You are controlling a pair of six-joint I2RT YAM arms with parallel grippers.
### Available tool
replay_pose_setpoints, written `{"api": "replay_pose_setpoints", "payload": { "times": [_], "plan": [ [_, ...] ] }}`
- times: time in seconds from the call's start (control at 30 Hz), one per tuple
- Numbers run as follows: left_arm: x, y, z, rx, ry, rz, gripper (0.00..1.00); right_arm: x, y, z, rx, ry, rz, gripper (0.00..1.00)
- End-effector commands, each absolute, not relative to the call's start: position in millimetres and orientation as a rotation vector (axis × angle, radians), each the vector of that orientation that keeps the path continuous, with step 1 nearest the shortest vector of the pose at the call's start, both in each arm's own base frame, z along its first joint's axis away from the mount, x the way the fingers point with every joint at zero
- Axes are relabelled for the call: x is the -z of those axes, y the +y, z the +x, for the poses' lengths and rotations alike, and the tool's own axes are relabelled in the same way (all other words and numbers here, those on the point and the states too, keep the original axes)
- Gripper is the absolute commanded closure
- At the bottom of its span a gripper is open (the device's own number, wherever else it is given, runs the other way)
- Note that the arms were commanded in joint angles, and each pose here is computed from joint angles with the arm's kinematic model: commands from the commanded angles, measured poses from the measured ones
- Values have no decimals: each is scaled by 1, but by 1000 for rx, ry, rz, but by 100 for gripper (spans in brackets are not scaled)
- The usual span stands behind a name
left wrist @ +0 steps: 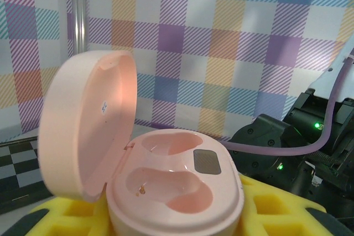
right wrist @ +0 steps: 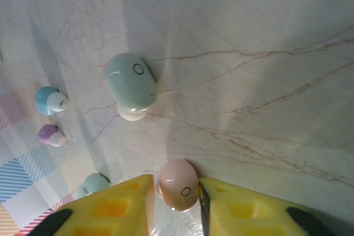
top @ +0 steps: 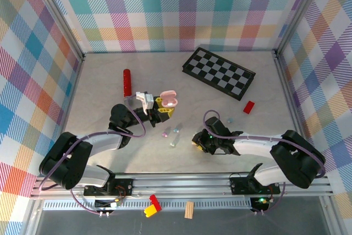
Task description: Insert the wireless bluetooth earbuds into the charging case
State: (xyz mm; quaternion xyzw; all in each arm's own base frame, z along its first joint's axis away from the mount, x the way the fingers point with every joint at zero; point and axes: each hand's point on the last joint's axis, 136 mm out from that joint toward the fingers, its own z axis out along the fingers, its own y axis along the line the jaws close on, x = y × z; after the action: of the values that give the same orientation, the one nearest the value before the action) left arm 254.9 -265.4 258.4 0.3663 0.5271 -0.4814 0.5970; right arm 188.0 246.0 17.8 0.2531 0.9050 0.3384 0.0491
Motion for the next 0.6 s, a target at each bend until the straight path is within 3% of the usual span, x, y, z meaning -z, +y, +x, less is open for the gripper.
{"api": "replay_pose_setpoints", "payload": {
  "times": [0.0,0.1,0.57],
  "plan": [
    [-272,-262,251,1109,1166,869,63,-16,254,198,-1039,2731,768,76],
    [-272,-261,251,1109,1169,868,63,-17,253,196,-1019,2742,760,81],
    [-267,-262,253,1096,1179,872,63,-35,223,188,-713,2832,549,83]
  ]
}}
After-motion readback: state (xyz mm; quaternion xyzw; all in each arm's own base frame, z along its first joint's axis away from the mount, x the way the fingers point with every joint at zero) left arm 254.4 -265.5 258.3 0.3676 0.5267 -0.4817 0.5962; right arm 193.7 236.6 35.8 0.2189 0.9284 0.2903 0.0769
